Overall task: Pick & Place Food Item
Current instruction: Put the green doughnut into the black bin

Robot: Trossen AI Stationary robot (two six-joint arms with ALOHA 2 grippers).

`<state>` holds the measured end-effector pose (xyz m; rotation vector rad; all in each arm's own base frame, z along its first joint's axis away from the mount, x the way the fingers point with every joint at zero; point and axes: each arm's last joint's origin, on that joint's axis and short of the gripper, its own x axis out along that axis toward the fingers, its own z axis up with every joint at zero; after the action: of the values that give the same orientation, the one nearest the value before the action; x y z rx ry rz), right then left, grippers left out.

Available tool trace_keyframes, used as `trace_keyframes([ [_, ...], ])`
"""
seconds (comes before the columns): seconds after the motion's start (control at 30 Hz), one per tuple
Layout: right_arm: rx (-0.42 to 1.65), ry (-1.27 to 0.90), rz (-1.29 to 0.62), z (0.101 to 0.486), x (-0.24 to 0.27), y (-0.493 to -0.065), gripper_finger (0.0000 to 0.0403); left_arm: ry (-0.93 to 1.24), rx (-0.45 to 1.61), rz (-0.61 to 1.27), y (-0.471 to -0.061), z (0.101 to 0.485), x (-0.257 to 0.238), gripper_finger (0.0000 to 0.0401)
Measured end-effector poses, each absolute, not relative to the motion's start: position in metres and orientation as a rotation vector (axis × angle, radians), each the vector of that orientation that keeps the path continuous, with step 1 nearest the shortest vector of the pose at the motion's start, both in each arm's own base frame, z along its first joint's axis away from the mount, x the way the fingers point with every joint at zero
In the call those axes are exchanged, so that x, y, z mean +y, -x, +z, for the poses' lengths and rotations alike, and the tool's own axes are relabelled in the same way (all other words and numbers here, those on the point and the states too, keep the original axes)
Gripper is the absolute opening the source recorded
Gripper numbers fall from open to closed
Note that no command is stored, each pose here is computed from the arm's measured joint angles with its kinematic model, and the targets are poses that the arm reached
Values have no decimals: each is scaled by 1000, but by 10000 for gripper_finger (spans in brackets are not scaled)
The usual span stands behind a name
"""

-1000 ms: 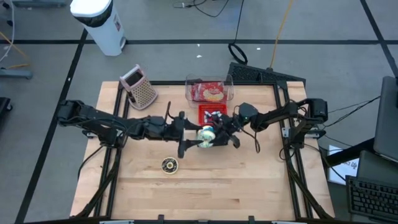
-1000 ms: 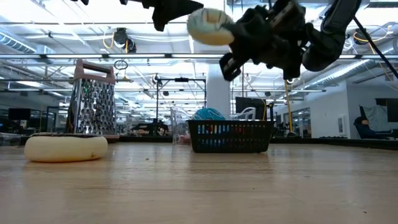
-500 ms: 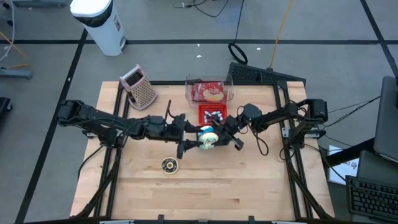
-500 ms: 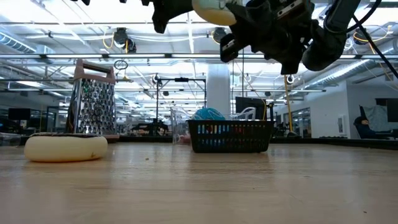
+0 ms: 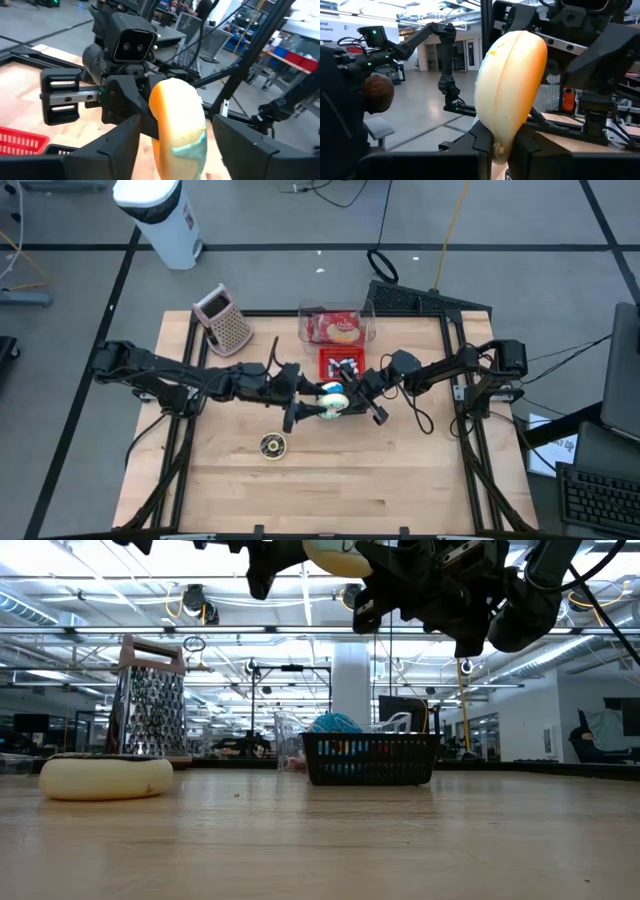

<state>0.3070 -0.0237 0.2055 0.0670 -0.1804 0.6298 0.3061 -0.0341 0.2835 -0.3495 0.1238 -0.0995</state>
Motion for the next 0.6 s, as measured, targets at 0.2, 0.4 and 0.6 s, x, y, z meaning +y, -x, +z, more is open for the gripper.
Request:
trace_keyframes([
  [0.2,-179,-68,630,205,-24,-307,23,374,140,-179,-306,284,-35,177],
  [0.4,-155,-89,625,204,-24,-308,43,367,146,-213,-306,283,-35,97],
  [0.6,-147,-100,575,202,-26,-309,80,338,146,-215,-306,283,-36,27],
])
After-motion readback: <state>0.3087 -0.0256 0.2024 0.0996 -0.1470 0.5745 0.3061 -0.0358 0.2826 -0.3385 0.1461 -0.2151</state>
